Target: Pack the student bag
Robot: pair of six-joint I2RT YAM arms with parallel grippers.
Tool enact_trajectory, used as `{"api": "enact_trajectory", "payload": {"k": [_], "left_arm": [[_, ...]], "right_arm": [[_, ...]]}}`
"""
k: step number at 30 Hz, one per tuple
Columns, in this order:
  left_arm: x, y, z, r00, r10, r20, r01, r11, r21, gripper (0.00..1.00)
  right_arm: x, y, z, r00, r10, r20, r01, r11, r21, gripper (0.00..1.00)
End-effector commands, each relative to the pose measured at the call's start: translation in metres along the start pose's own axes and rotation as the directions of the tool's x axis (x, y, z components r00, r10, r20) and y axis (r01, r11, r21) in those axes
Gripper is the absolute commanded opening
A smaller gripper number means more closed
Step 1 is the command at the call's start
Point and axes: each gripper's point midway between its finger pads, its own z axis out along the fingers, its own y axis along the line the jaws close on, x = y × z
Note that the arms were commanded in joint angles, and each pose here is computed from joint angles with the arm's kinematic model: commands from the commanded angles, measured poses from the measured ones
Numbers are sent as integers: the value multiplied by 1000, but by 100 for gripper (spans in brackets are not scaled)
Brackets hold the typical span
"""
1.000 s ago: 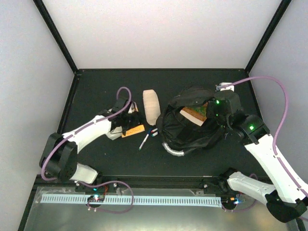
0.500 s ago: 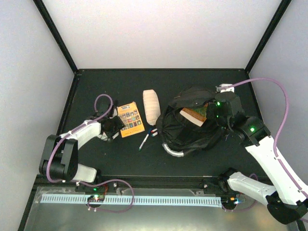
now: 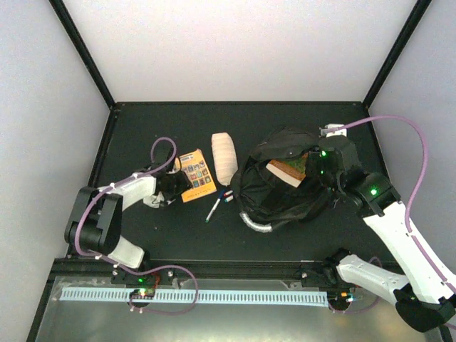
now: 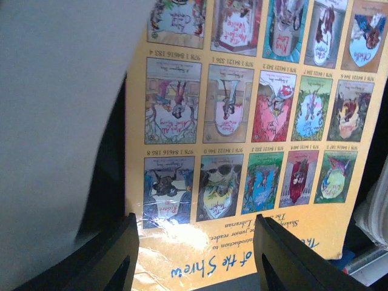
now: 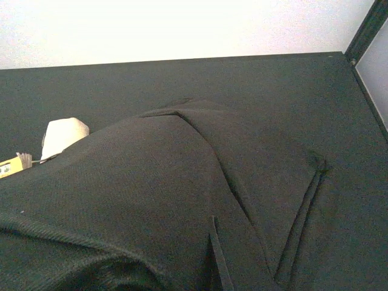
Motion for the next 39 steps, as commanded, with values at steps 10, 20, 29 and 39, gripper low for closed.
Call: {"api": "enact_trajectory", "payload": {"k": [10, 20, 29, 39], "left_arm": [[0, 39, -8, 997, -50, 51, 61, 971, -232, 47], [24, -16, 25, 989, 36, -143, -25, 997, 78, 44], [14, -64, 13, 990, 114, -77, -82, 940, 330, 53], [-5, -62, 7, 996, 90, -18, -82, 964, 251, 56]], "right_arm": [[-25, 5, -6, 993, 69, 98, -66, 997, -37, 11], [-26, 4, -9, 992, 70, 102, -66, 997, -43, 12], [-26, 7, -10, 993, 59, 97, -54, 997, -58, 12], [-34, -7, -14, 999, -31, 40, 28, 998, 57, 57]]}}
